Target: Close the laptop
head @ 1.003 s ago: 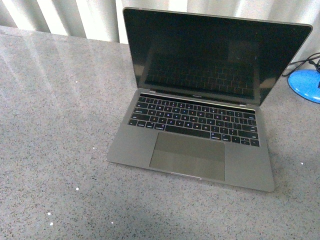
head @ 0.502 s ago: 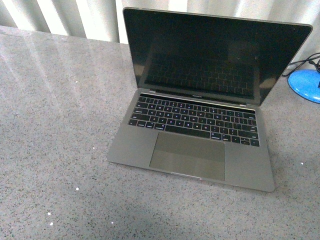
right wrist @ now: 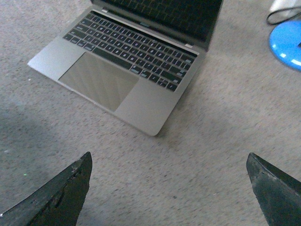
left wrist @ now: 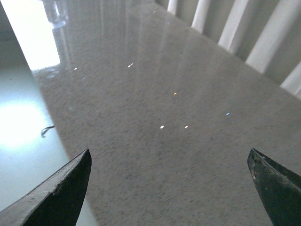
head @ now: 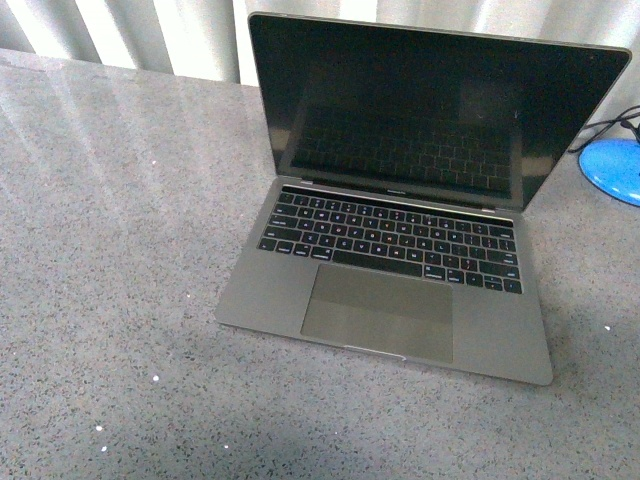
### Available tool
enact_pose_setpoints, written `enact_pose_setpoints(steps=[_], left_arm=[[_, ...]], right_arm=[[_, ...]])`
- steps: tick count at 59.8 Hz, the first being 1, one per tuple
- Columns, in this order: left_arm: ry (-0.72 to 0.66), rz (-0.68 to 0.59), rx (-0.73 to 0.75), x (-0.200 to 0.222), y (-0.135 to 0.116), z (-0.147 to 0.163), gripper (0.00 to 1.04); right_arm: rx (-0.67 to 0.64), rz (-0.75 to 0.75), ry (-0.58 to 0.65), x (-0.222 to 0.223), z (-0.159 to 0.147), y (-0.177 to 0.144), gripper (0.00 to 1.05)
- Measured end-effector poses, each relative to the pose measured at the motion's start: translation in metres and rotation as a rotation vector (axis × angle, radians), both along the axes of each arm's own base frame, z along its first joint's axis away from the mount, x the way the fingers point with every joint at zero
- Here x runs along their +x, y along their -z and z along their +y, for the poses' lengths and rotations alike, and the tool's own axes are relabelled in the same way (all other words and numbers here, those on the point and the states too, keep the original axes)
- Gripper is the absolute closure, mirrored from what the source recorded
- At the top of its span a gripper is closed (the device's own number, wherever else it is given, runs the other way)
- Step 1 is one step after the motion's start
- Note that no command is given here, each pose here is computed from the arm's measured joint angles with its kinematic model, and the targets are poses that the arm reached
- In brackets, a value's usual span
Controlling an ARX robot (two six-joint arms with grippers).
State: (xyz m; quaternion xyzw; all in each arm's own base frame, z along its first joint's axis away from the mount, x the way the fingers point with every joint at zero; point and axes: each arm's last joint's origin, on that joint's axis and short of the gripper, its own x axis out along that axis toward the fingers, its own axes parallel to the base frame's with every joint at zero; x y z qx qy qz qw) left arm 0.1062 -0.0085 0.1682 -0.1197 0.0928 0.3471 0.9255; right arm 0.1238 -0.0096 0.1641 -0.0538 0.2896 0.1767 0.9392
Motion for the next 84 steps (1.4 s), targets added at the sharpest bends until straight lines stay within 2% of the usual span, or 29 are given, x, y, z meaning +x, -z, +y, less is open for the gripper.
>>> enact_pose_setpoints(steps=[7,13,20,33,51,63,71,76,84], left_arm=[[0.112,-0.007,0.014,0.011,-0.005,-0.005,0.07],[0.259,-0.003,0.043,0.029,-0.012,-0.007,0.07],[0.435,-0.005,0.109,0.063,-0.023,-0.008,0.07],[0.722,0.013,0.235,0.122,-0.038,-0.016,0.07],[0.969,0.019,0.426,0.199,-0.064,-0.037,0.07],[1.087,0.059,0.534,0.237,-0.055,-0.057,0.07],[1.118,0.066,0.599,0.261,-0.054,-0.068,0.07],[1.144,0.055,0.626,0.275,-0.058,-0.074,0.08],[1.191,0.045,0.667,0.293,-0.066,-0.087,0.38]], right_arm=[[-0.083,-0.052,-0.027,0.028,-0.006,-0.012,0.10],[-0.162,-0.039,-0.075,0.054,-0.007,-0.017,0.10],[-0.253,-0.048,-0.192,0.084,0.001,-0.020,0.10],[-0.355,-0.117,-0.291,0.126,0.016,-0.034,0.10],[-0.497,-0.254,-0.320,0.185,0.027,-0.062,0.10],[-0.511,-0.243,-0.329,0.213,0.026,-0.059,0.10],[-0.509,-0.278,-0.333,0.227,0.028,-0.071,0.10],[-0.516,-0.296,-0.328,0.236,0.030,-0.080,0.23],[-0.515,-0.290,-0.351,0.249,0.035,-0.086,0.53]])
